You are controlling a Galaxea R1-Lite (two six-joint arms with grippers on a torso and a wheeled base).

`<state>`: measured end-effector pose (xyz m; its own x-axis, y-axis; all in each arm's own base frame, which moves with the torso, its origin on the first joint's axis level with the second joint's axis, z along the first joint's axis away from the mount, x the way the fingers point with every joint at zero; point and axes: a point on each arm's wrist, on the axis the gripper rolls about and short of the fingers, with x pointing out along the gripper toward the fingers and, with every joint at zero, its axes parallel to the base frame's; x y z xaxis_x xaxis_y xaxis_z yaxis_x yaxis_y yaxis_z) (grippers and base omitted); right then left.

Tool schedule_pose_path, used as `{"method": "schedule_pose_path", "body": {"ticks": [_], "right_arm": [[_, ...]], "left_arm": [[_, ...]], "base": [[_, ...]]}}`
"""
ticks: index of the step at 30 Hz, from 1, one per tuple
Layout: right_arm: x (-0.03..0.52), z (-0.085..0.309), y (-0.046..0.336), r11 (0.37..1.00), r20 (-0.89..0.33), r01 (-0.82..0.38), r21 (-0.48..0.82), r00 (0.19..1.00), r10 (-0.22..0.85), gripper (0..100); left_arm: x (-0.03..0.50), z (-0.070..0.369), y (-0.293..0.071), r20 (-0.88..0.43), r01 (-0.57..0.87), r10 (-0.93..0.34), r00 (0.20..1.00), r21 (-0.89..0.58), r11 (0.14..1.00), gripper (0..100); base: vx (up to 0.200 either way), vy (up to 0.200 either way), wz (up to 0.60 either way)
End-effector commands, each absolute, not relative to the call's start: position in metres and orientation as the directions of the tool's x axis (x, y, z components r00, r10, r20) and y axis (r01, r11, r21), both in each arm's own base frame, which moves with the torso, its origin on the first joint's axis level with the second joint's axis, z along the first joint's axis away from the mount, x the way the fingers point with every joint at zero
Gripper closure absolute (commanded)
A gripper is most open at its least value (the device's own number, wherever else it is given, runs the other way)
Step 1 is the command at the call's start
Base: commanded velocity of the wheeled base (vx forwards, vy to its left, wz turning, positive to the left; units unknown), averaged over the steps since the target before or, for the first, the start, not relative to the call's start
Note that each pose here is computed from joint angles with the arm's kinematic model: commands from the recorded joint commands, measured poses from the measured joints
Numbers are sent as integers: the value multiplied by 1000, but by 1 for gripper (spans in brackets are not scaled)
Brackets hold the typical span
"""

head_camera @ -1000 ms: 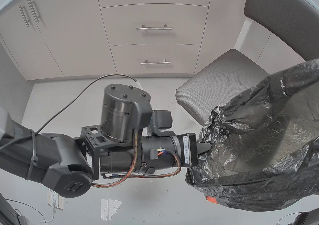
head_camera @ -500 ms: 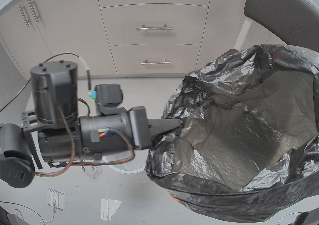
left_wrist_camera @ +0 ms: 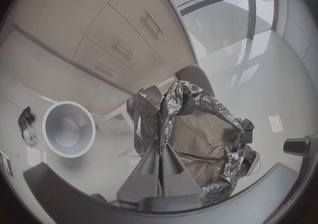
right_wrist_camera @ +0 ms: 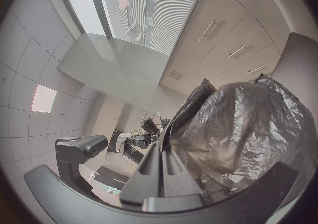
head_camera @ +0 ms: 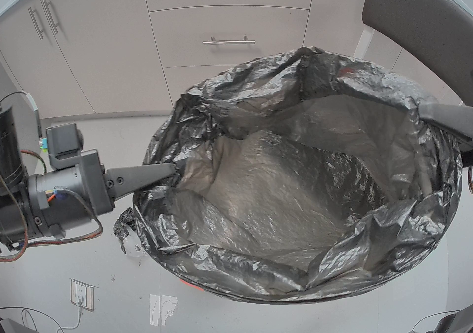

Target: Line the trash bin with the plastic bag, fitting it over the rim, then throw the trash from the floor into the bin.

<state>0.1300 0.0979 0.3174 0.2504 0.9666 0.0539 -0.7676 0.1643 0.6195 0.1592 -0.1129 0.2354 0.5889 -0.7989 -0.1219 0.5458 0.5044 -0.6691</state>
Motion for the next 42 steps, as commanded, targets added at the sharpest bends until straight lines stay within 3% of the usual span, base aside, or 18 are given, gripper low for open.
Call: {"method": "schedule_pose_path", "body": {"ticks": [1,19,27,34,42], "right_arm": [[140,311,111,151,23,-752,642,216,976,100],[124,295,144,39,-28,-739,673,27,999,100],[124,273,155,46,-87,-732,679,-17,996,100],[111,260,166,6,-122,-714,700,-111,986,100],[104,254,170,-10,-138,-705,709,-153,979,100]], "left_arm": [[140,243,-91,-62,558,-775,629,-658,506,100],[80,237,-49,-78,511,-727,682,-660,550,100],[76,227,-46,-96,496,-722,685,-664,559,100],[75,217,-45,-127,474,-717,685,-671,571,100],[73,207,-45,-156,451,-715,681,-681,578,100]], "base": [[0,0,0],[0,0,0],[0,0,0],[0,0,0],[0,0,0]]}}
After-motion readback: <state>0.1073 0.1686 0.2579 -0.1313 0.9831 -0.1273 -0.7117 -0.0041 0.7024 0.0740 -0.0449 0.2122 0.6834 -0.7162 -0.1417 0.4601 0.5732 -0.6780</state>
